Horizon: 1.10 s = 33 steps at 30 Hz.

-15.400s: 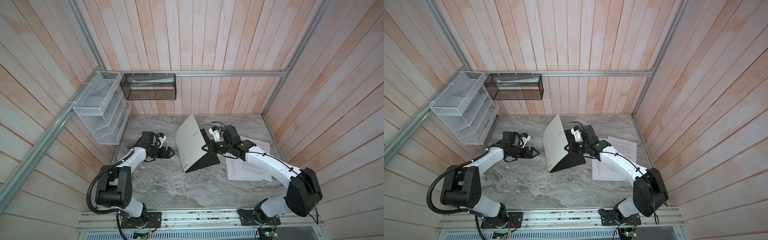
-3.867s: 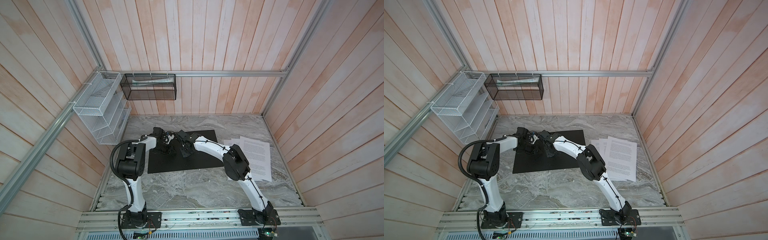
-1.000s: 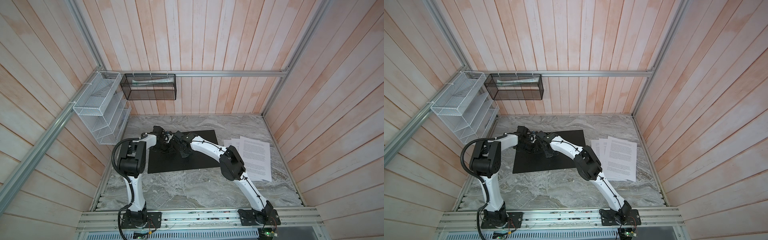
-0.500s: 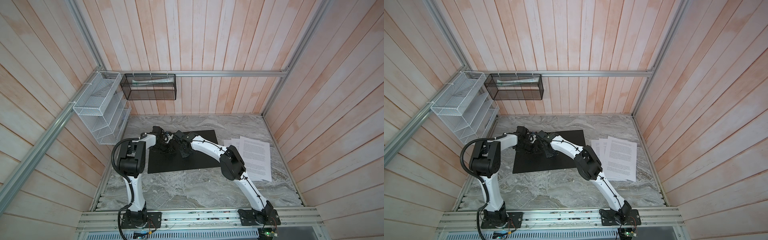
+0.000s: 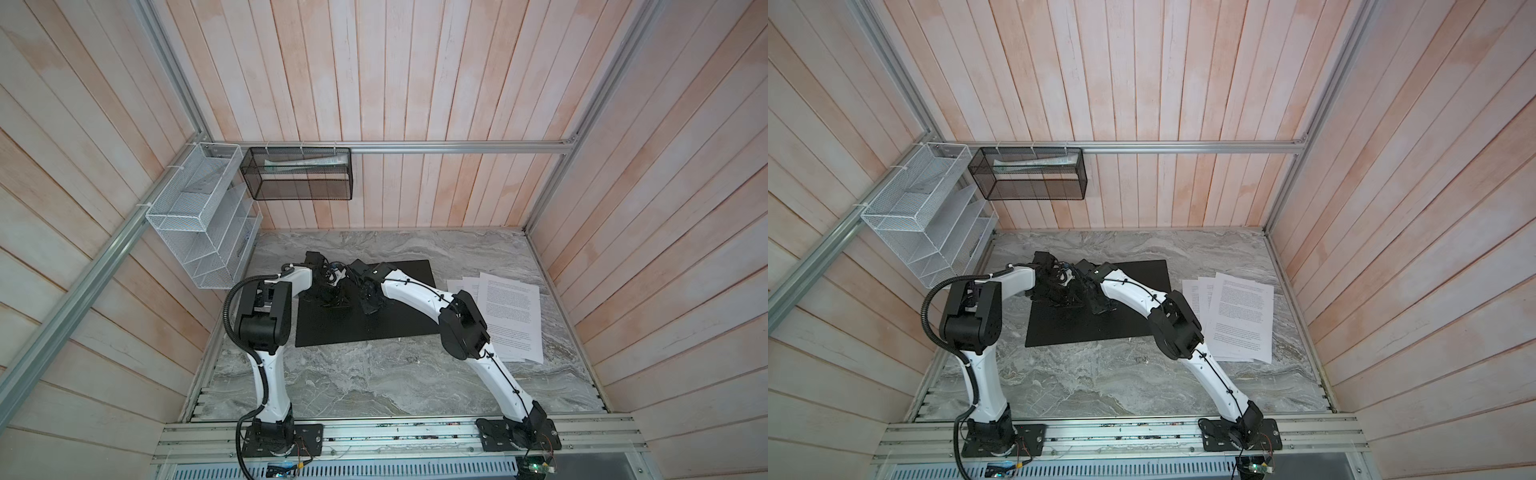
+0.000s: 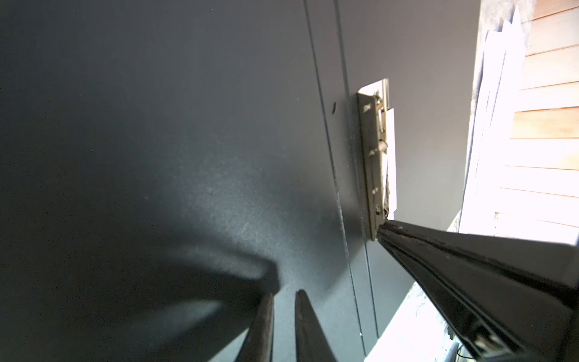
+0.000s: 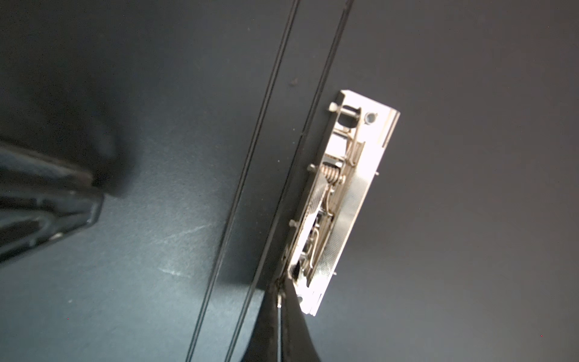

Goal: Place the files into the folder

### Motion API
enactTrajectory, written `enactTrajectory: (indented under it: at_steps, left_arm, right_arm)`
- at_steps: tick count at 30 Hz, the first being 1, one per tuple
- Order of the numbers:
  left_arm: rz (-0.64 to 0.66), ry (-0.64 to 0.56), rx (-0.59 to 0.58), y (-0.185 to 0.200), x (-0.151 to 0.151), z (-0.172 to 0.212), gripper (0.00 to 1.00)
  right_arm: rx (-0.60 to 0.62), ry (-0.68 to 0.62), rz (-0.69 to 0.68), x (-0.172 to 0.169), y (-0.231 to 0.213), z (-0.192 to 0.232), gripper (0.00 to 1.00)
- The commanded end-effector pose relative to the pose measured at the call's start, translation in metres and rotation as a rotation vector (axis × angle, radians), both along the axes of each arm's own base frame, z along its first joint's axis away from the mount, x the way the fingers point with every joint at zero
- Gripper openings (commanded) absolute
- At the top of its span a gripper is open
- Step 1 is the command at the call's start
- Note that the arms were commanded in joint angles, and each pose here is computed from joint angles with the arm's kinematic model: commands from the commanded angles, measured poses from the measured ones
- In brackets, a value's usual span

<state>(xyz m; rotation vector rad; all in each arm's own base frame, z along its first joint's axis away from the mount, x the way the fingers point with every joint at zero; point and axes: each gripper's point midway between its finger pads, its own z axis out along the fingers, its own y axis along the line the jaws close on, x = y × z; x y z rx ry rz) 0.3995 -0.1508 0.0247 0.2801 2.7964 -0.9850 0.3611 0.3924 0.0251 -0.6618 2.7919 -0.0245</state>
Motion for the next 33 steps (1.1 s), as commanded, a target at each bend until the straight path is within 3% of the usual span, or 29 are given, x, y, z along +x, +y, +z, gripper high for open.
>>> enactTrajectory:
  at_steps: [1,33]
  left_arm:
    - [0.015,0.113,0.124,0.022,-0.02,-0.034,0.18]
    - [0.024,0.131,0.157,0.029,-0.023,-0.04,0.18]
  right_arm:
    - [-0.155,0.145,-0.039,-0.018,-0.041,-0.062,0.01]
    - [-0.137,0.04,-0.066,0.007,-0.046,-0.028,0.01]
